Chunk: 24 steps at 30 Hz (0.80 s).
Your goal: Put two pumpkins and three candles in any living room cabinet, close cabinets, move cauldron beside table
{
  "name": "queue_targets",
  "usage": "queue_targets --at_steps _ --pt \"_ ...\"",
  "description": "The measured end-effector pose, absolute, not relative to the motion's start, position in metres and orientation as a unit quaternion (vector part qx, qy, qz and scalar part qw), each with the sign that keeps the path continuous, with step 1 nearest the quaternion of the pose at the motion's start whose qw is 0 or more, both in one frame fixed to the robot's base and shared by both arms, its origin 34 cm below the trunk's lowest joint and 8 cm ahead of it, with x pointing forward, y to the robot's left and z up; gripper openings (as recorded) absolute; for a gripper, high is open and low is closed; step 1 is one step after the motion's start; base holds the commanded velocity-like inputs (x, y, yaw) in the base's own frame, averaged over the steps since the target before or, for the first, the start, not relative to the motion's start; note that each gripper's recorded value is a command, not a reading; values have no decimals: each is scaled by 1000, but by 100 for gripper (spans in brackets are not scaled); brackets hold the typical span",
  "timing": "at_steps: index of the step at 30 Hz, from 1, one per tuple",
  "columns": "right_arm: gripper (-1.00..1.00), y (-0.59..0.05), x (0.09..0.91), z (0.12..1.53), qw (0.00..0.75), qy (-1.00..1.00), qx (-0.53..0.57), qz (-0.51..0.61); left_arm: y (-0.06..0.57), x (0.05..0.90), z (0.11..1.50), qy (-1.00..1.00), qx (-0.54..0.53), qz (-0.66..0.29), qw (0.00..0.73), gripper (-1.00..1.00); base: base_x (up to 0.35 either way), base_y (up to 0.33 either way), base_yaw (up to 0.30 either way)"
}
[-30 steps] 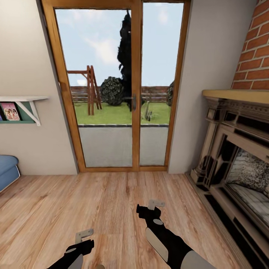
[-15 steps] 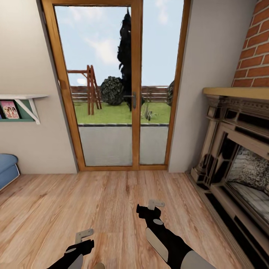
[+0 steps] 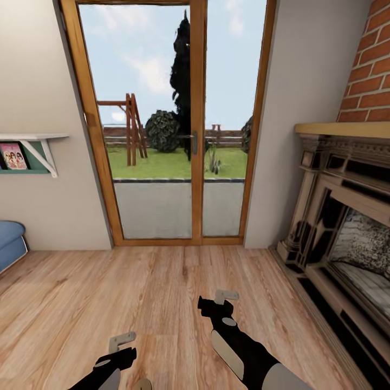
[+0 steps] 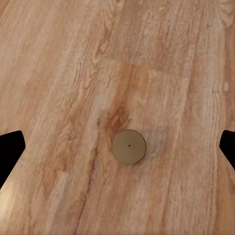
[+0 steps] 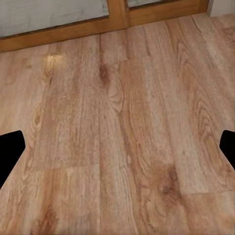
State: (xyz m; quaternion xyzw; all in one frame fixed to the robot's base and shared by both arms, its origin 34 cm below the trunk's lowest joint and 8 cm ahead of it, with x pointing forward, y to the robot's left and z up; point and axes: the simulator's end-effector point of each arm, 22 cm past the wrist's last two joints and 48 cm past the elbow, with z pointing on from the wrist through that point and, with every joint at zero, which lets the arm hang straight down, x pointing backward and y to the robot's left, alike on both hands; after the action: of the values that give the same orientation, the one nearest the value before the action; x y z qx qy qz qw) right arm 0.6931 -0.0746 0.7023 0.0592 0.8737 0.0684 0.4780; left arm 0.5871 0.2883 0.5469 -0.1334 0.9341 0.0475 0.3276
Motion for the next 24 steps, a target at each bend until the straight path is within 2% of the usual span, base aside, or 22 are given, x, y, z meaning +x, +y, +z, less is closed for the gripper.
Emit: queue_targets --at_steps 24 --pt "100 -74 689 658 479 873 59 69 288 583 502 934 -133 47 328 100 0 0 0"
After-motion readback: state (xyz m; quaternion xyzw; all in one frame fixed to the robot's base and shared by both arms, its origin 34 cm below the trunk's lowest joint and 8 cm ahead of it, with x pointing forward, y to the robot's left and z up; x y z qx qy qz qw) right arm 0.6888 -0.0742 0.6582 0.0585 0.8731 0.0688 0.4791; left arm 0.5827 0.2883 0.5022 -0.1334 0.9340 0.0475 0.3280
